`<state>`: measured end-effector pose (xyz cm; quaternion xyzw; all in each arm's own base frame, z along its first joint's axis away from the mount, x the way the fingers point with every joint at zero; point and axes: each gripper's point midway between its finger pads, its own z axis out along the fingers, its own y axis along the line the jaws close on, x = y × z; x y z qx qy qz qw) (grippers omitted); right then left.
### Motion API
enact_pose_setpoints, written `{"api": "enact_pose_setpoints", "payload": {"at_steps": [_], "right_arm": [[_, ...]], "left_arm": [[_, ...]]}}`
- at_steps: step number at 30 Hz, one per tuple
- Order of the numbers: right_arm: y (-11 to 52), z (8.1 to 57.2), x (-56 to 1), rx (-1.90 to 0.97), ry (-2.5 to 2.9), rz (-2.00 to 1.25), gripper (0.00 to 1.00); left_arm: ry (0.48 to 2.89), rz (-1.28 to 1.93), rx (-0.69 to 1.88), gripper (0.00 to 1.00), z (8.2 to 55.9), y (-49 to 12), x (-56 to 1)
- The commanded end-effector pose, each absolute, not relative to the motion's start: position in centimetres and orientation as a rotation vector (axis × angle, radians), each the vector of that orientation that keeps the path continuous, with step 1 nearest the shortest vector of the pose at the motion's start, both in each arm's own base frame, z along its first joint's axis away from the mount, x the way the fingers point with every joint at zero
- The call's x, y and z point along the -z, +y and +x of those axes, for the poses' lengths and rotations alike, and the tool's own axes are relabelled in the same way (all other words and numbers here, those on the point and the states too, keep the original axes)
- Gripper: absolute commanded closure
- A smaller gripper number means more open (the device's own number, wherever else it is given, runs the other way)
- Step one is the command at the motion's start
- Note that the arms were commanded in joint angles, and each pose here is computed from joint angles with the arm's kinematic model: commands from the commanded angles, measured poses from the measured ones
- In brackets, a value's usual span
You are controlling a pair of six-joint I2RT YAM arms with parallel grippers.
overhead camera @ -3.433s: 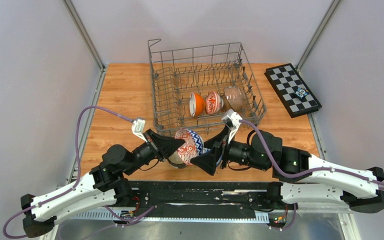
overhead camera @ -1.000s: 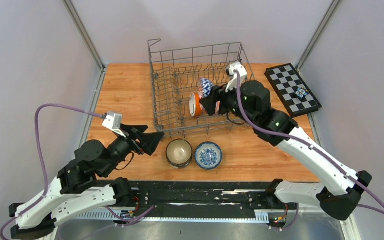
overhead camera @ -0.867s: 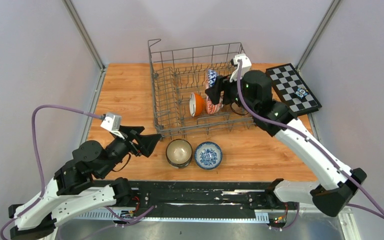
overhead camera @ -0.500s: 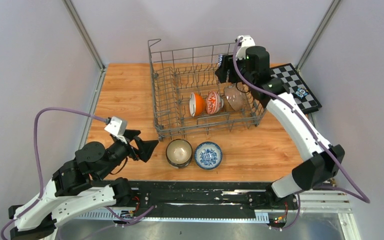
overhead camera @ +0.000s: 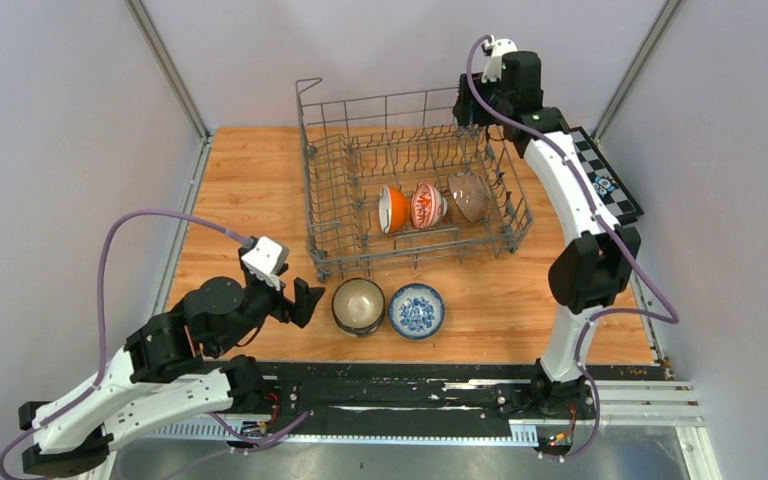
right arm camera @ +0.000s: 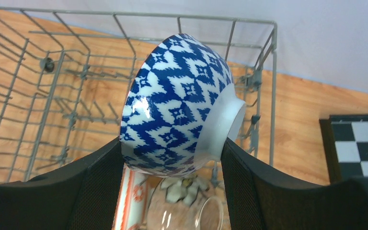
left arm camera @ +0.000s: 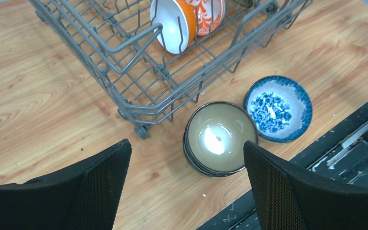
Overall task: Load the bowls into the dish rack
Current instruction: Place the bowl in the dish rack.
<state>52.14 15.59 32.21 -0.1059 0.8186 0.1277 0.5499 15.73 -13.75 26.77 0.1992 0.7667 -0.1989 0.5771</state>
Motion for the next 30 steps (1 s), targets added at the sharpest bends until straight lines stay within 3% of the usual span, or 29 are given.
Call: {"api": "enact_pose_setpoints", "payload": {"at_steps": [1, 14, 30], "right_arm": [[14.2, 55.4, -32.7, -0.242, 1.897, -0.334, 0.98], [13.5, 60.2, -28.2, -0.107, 1.905, -0.593, 0.98], [13.0, 61.3, -22.4, -0.035, 1.986, -0.724, 0.98]], "left_arm": [[1.826, 0.527, 0.396, 0.12, 16.2, -14.0, -25.1], [1.869, 0.566, 0.35, 0.12, 16.6, -14.6, -23.4], [1.869, 0.557, 0.337, 0.12, 16.7, -14.4, -23.3]]}}
